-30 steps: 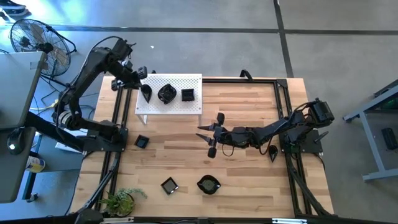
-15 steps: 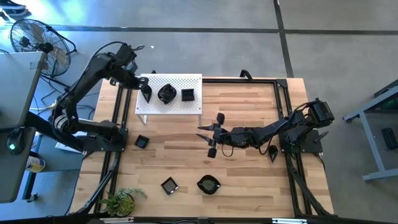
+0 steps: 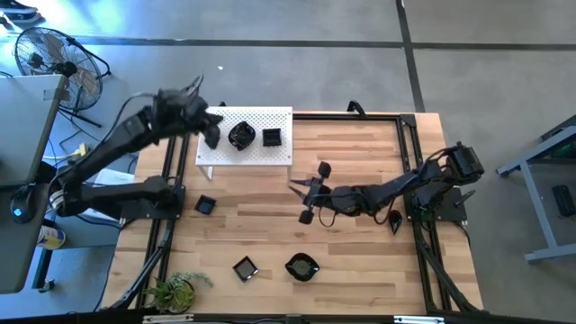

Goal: Pick & Place Mini shaped plates
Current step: Stack the square plate on top of the square plate on the shelf

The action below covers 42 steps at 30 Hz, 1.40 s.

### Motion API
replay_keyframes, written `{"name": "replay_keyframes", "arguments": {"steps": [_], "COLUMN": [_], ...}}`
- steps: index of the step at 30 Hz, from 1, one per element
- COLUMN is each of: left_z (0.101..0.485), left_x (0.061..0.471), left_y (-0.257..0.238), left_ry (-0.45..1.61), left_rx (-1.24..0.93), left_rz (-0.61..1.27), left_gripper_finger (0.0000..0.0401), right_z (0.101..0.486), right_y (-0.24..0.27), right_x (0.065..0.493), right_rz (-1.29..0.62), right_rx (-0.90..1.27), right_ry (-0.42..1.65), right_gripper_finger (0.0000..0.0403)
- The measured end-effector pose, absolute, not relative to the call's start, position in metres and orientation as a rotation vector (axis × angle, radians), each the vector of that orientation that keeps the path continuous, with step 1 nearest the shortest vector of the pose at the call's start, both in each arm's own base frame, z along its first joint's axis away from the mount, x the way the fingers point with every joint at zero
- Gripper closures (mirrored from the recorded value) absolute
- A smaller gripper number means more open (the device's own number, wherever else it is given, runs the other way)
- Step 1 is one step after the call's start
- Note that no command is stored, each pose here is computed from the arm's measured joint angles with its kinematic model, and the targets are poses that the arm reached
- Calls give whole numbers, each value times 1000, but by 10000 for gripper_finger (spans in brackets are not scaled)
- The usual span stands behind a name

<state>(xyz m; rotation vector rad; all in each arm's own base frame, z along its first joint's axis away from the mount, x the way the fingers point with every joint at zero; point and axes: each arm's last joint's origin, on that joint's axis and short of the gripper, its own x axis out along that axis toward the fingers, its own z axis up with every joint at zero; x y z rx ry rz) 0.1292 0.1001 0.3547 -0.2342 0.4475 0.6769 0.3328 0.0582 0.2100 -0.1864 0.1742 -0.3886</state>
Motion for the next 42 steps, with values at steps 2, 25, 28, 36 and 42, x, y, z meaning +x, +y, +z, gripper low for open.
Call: {"name": "replay_keyframes", "arguments": {"steps": [2, 25, 28, 36, 42], "left_z": [344, 237, 225, 208, 199], "left_x": [137, 171, 169, 160, 157], "left_y": [88, -34, -46, -70, -83], "left_ry": [396, 313, 432, 826, 1022], "left_rx": [-175, 195, 131, -46, -269], "left_rz": [573, -238, -212, -78, 38], "left_gripper_finger": [400, 400, 400, 348, 301], "right_z": [211, 201, 201, 201, 201], "right_y": [60, 92, 93, 94, 95], "right_x": [331, 296, 296, 296, 296], "right_rz": [-382, -278, -274, -254, -224], "right_rx": [-151, 151, 142, 101, 66], "right_ry": [183, 466, 468, 475, 485], "right_gripper_finger": [357, 388, 389, 382, 384]}}
